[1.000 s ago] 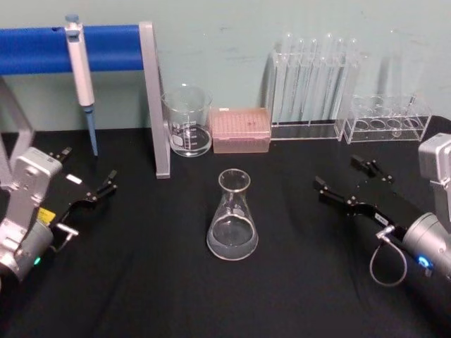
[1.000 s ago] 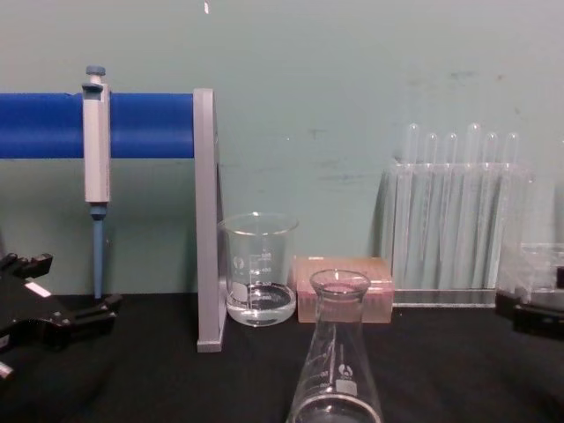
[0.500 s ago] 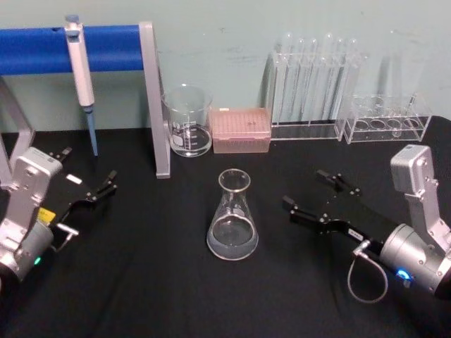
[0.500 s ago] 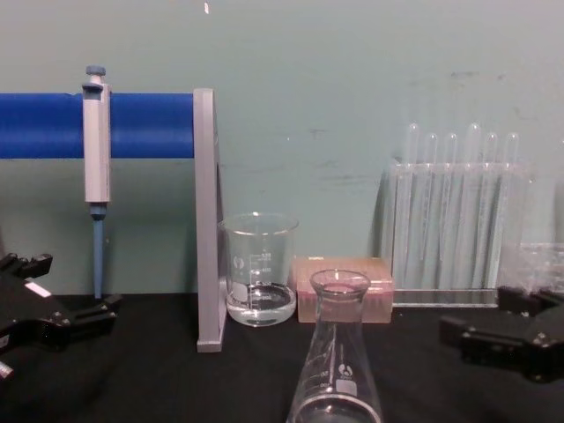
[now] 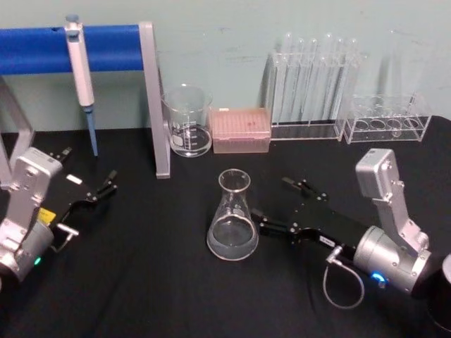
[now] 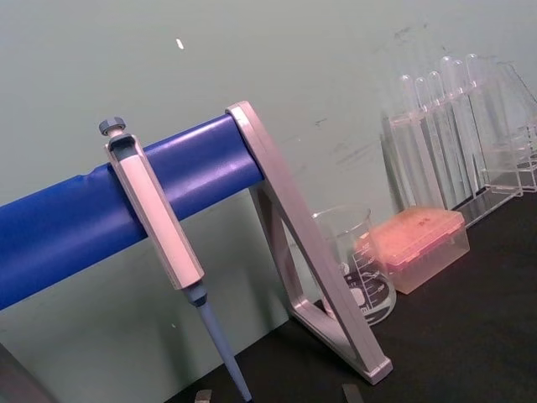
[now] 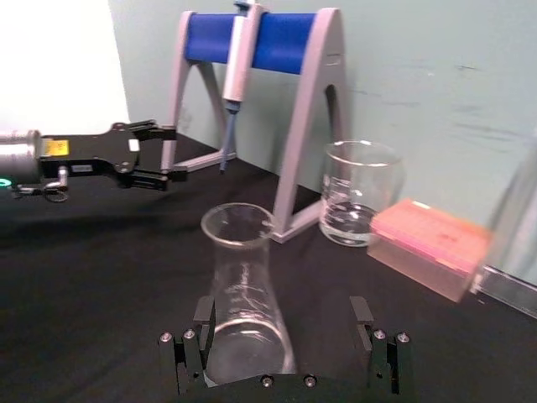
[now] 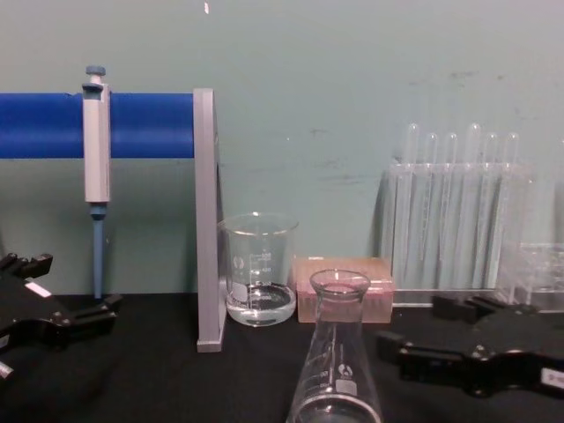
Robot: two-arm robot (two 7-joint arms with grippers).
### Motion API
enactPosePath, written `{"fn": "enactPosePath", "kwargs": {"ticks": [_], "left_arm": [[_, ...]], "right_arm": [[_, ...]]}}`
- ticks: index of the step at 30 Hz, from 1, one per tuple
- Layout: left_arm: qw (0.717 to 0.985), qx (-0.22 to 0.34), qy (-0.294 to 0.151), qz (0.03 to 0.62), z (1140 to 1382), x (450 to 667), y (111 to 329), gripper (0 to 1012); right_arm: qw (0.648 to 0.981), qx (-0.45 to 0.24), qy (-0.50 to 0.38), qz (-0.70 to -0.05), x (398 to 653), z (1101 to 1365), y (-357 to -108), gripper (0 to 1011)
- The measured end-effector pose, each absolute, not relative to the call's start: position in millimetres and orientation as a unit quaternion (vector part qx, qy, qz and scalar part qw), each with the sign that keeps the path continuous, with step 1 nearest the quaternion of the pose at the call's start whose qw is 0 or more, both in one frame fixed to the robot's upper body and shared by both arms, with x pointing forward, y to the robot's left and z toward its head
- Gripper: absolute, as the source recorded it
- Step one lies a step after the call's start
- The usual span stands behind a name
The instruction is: Grasp the erlenmeyer flask with one hand, shake it three times, then place it back.
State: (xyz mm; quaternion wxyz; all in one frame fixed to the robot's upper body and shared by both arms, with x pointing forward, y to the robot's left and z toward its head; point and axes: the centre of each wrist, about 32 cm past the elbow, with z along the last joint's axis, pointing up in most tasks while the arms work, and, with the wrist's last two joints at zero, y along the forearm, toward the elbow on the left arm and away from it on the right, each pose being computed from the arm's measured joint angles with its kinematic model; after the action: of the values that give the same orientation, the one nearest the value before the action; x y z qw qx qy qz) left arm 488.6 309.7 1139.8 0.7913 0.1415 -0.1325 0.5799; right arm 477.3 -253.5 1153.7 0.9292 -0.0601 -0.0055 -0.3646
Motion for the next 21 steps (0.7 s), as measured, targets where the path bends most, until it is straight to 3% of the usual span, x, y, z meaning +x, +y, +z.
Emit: {"fn": "enactPosePath", "kwargs": {"ticks": [21], "left_arm": [[0.791, 0.141, -0.132, 0.58, 1139.8, 488.6, 309.7, 1001]], "right_arm": [[0.943, -0.058, -0.019, -0.328, 504.8, 1153.4, -227.1, 1000]]}}
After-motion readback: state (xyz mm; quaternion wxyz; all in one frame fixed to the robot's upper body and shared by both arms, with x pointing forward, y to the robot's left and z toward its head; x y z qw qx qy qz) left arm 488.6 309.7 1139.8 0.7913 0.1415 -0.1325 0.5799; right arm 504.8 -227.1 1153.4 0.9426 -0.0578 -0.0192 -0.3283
